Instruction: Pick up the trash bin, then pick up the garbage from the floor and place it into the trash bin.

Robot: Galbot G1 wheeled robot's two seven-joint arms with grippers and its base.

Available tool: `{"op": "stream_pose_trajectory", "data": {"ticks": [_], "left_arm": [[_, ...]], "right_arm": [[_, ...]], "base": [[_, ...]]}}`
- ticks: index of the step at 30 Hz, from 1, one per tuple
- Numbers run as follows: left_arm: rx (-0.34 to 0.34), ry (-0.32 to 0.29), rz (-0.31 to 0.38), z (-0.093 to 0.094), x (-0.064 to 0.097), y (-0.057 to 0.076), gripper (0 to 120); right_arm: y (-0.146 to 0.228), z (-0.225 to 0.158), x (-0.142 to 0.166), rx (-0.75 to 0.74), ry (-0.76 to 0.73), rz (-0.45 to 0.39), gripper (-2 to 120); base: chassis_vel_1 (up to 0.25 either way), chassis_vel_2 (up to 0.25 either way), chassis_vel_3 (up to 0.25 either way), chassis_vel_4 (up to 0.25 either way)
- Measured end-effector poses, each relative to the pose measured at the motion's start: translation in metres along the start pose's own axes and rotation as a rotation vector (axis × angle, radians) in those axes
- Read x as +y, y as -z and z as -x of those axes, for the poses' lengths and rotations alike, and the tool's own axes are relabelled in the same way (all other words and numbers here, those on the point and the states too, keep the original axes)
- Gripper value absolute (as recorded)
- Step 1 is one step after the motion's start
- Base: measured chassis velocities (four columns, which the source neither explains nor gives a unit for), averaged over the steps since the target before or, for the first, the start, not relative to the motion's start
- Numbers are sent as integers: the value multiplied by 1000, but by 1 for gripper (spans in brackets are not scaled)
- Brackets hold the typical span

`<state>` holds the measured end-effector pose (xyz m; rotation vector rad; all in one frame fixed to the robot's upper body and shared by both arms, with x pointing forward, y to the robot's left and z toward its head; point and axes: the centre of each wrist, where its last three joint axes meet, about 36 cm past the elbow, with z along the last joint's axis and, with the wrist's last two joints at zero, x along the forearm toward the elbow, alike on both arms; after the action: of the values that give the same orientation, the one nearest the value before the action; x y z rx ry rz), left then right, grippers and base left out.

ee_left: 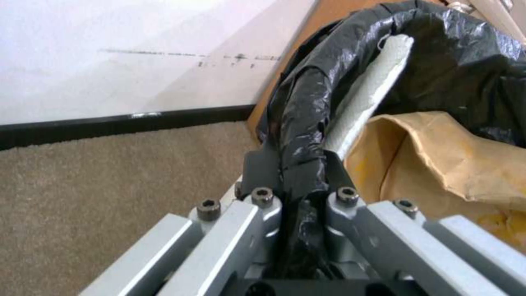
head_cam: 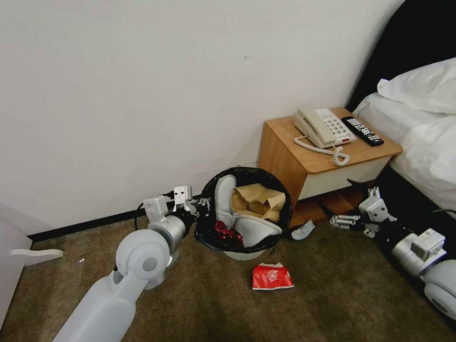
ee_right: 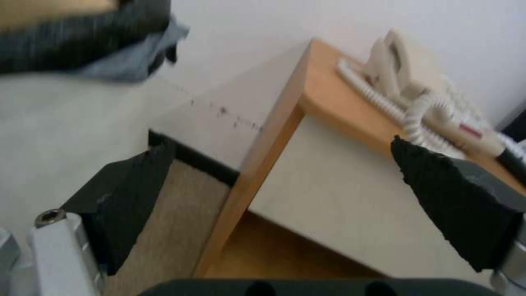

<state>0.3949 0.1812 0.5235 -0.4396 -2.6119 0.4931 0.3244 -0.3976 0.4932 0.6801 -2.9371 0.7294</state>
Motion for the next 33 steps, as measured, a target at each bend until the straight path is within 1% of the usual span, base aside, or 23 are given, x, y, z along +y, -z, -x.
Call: {"op": "stream_pose_trajectory", "data": {"ticks": [6,9,13,16,21,24,25,27,31,33], "left_arm": [[-1,0,-1,0,0,0,4],[-4,1,-4,1,0,1,4],[-6,0,-6,1,0,2,4],[-10,1,-8,0,1,4,4],[-19,5,-11,-1,2,7,4],[-23,8,-12,-2,3,8,4],[-23,8,-12,-2,3,8,4],[-24,8,-15,-2,3,8,4],[-24,8,-15,-2,3,8,4],[-23,9,-16,-2,3,7,4]], "right_arm": [[-17,-5,4,35,12,6,100],[-37,-8,4,79,23,7,100],[-49,-10,2,109,28,6,100],[-70,-11,-1,146,29,1,100],[-86,-13,-1,169,34,-5,100],[-103,-15,5,188,63,11,100],[-103,-15,5,188,63,11,100],[-118,-16,12,202,96,22,100],[-131,-18,16,220,106,31,100],[-148,-23,23,243,109,36,100]], "base": [[0,0,0,0],[0,0,0,0],[0,0,0,0],[0,0,0,0],[0,0,0,0],[0,0,0,0],[0,0,0,0],[0,0,0,0],[0,0,0,0],[0,0,0,0]]}}
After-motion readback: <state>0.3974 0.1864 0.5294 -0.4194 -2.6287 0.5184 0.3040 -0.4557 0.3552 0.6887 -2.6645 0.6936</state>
